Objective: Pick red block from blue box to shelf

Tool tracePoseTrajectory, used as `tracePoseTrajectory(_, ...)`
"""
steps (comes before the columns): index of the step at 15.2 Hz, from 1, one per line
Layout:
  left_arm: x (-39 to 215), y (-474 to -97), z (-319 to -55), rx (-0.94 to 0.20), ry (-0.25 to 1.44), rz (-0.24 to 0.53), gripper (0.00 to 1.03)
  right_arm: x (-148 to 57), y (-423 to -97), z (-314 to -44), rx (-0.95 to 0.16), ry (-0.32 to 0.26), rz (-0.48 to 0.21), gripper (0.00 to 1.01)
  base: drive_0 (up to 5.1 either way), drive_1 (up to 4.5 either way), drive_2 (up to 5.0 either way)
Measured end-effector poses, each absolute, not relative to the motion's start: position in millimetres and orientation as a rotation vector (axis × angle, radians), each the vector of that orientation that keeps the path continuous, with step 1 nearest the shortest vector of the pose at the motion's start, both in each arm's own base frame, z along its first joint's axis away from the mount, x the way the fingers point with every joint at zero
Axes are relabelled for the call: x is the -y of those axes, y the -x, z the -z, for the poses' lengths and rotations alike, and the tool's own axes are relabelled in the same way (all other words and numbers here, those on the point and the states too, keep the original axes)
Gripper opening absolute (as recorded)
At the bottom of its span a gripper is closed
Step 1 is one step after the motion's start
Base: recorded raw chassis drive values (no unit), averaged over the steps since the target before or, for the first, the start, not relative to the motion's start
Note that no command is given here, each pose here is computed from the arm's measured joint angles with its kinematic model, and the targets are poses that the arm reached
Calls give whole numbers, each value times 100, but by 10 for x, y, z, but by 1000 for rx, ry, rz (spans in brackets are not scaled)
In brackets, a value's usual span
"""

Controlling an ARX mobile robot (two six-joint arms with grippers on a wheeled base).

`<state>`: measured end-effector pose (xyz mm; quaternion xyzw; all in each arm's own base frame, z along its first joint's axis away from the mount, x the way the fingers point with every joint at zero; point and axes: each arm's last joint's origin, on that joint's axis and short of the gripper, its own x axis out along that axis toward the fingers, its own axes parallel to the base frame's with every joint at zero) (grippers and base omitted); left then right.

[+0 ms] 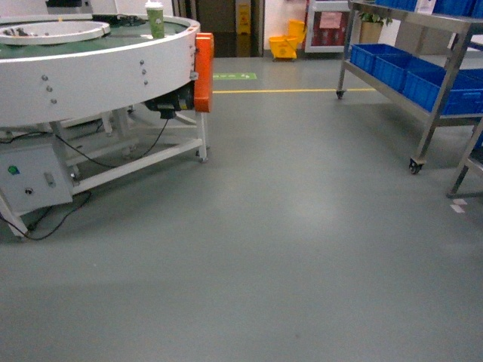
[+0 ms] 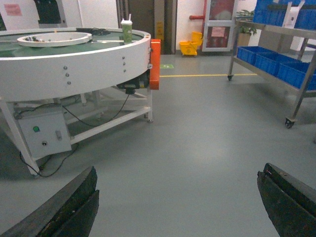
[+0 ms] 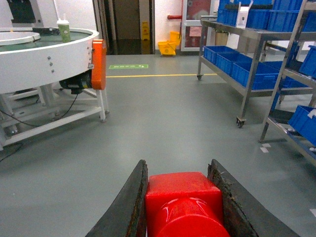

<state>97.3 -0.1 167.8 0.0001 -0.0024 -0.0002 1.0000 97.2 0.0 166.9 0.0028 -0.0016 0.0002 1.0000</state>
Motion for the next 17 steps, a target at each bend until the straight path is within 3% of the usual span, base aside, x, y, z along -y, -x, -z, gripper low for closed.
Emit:
tracePoseTrajectory(13, 1, -973, -1679, 6, 0, 0, 98, 0, -972, -1669, 3, -6, 0, 28, 0, 0, 0)
tracePoseTrajectory(17, 1, -973, -1675, 2, 0, 0, 98, 0, -972, -1668, 2, -6, 0, 28, -3, 421, -428)
